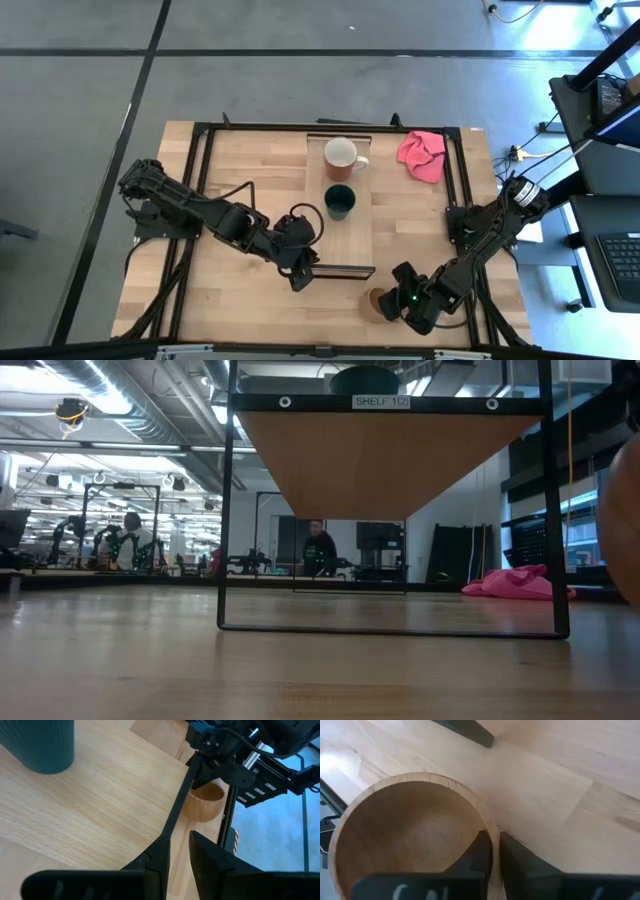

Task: Stack small to large cups/mugs on shelf
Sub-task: Put the wooden mug on the shelf

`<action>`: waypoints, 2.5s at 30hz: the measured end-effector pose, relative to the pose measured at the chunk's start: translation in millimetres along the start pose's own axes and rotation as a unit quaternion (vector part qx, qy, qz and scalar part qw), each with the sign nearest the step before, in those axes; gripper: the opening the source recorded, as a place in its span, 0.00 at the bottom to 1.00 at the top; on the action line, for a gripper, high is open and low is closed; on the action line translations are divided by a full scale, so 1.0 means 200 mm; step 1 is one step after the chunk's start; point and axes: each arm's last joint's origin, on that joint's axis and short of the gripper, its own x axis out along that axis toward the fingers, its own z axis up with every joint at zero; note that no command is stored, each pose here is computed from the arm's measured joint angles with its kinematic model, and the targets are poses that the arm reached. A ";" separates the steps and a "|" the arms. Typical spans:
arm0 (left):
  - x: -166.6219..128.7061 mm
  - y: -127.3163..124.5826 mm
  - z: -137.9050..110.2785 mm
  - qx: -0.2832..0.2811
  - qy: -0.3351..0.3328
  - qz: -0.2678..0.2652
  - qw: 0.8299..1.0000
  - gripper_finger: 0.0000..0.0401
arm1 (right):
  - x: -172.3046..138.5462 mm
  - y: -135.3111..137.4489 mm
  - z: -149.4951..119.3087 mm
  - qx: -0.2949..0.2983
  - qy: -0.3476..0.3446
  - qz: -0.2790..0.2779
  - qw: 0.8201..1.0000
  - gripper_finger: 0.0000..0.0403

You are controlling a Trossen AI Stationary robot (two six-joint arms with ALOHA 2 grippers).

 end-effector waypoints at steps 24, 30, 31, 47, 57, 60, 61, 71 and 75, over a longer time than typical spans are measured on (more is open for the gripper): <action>-0.05 0.05 -0.11 -0.007 0.022 0.109 0.994 0.17 | -0.58 0.45 0.15 -0.145 -0.026 -0.069 0.987 0.08; -0.06 0.05 -0.12 -0.008 0.015 0.119 0.993 0.17 | -0.76 0.55 0.34 -0.184 -0.094 -0.075 0.976 0.07; -0.06 0.05 -0.12 -0.010 0.013 0.121 0.993 0.17 | -0.78 0.57 0.38 -0.190 -0.103 -0.075 0.974 0.07; -0.14 -0.01 -0.27 -0.039 -0.015 0.160 0.986 0.17 | -0.68 0.73 0.84 -0.269 -0.121 -0.062 0.954 0.07; -0.16 -0.03 -0.31 -0.052 -0.031 0.163 0.985 0.17 | -0.51 0.76 0.93 -0.276 -0.097 -0.089 0.952 0.08; -0.16 -0.03 -0.31 -0.052 -0.032 0.163 0.985 0.17 | -0.46 0.77 0.94 -0.275 -0.093 -0.099 0.952 0.08; -0.16 -0.03 -0.31 -0.052 -0.032 0.163 0.985 0.17 | -0.45 0.77 0.94 -0.274 -0.091 -0.101 0.952 0.08; -0.16 -0.02 -0.31 -0.049 -0.030 0.166 0.984 0.17 | -0.38 0.74 0.94 -0.275 -0.083 -0.126 0.949 0.09; -0.16 -0.02 -0.31 -0.047 -0.029 0.168 0.984 0.17 | -0.38 0.75 0.94 -0.275 -0.086 -0.126 0.949 0.09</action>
